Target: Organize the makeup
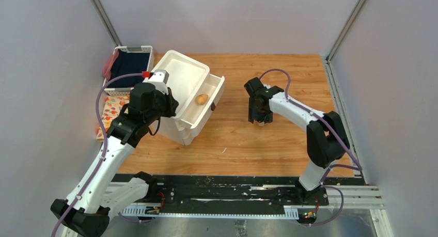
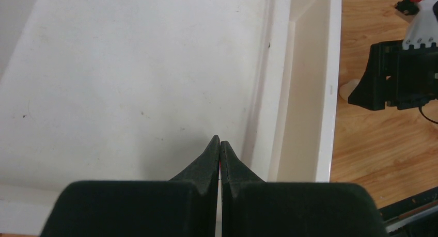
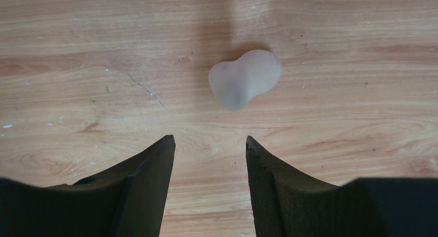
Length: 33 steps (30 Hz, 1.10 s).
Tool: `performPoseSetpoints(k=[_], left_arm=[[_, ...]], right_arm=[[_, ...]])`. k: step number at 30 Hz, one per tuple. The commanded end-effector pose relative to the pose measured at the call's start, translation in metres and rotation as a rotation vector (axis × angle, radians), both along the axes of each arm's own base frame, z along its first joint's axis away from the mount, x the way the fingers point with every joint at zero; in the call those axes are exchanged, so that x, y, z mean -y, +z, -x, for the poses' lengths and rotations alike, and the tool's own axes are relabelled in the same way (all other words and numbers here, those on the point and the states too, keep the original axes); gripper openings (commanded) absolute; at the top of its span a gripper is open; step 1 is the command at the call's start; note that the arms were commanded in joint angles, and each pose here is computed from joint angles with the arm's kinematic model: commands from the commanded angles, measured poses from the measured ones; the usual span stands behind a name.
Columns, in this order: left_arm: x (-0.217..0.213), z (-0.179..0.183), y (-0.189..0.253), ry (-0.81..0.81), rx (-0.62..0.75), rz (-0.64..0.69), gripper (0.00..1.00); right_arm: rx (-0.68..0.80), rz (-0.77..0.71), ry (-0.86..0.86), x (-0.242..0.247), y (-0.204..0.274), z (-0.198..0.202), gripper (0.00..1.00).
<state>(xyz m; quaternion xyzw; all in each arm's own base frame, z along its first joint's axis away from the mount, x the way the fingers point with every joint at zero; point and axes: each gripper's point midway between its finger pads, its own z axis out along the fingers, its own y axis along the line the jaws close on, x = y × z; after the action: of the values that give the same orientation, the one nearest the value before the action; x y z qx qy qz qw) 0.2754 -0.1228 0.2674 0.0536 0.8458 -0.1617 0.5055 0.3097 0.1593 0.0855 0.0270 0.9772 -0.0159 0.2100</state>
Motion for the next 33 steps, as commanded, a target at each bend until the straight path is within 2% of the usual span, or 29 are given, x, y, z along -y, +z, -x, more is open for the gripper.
performPoseSetpoints(k=[1, 13, 19, 23, 26, 30, 33], left_arm=[[0.002, 0.002, 0.003, -0.012, 0.018, 0.004, 0.0], [-0.003, 0.002, 0.001, 0.003, 0.019, -0.018, 0.0], [-0.002, 0.002, -0.002, -0.001, 0.012, -0.019, 0.0], [-0.006, 0.003, -0.001, 0.011, 0.017, -0.031, 0.0], [-0.006, 0.003, -0.001, 0.009, 0.016, -0.032, 0.0], [-0.005, 0.003, -0.002, 0.007, 0.011, -0.026, 0.0], [-0.004, 0.002, -0.002, 0.008, 0.01, -0.022, 0.0]], right_arm=[[-0.104, -0.008, -0.033, 0.005, -0.027, 0.008, 0.56], [-0.119, -0.032, -0.07, 0.017, -0.036, -0.02, 0.52], [-0.162, -0.039, -0.06, 0.015, -0.051, -0.03, 0.28], [-0.177, -0.059, -0.065, 0.01, -0.057, -0.03, 0.17], [-0.166, -0.075, -0.068, 0.009, -0.054, -0.029, 0.01], [-0.095, -0.107, -0.059, 0.007, -0.029, -0.029, 0.0], [0.031, -0.164, -0.023, -0.001, 0.016, -0.031, 0.0]])
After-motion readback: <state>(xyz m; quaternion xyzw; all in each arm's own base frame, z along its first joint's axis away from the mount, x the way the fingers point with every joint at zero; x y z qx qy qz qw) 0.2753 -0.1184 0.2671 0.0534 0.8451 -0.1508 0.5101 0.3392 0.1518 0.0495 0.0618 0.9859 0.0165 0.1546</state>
